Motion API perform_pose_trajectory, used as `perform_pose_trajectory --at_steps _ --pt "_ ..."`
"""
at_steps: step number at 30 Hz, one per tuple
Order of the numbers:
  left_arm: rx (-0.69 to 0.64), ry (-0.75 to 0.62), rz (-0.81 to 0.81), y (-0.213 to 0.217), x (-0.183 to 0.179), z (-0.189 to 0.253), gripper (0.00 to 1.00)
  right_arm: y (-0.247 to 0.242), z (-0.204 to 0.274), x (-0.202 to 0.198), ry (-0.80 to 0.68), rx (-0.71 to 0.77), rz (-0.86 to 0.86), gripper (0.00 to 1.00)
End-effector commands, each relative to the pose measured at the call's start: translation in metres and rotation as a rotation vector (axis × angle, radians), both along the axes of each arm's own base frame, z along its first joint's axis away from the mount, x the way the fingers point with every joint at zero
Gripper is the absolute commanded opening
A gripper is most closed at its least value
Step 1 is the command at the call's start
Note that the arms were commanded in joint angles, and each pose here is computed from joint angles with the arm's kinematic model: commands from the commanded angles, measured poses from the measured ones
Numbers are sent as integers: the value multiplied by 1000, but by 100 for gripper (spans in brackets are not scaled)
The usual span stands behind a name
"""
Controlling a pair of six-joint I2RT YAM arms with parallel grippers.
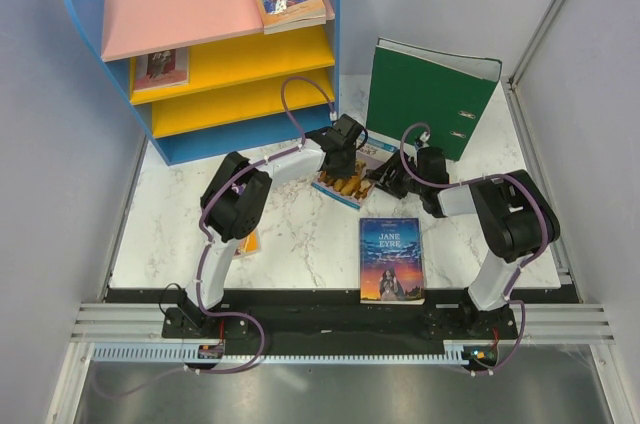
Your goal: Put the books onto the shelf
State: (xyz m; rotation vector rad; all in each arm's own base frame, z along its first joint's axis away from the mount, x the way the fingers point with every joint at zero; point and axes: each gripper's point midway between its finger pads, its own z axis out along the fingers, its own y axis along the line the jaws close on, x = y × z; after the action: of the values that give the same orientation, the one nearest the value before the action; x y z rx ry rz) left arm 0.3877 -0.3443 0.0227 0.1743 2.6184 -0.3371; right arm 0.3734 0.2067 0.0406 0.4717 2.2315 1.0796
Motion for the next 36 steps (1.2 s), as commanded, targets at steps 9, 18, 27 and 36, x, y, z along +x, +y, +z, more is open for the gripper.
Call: perform_pose_trajectory --at_steps 9,18,27,36 --pt "124 178 -90 12 -51 -64 2 25 68 0 -149 75 68 55" --pt "114 187 -94 9 -52 -64 2 37 38 4 -83 31 105 56" --pt "138 196 -100 14 -55 -68 2 9 21 -6 -23 -93 -5 57" --pt "130 183 -104 13 -53 -61 2 2 -6 -2 68 -149 -43 61"
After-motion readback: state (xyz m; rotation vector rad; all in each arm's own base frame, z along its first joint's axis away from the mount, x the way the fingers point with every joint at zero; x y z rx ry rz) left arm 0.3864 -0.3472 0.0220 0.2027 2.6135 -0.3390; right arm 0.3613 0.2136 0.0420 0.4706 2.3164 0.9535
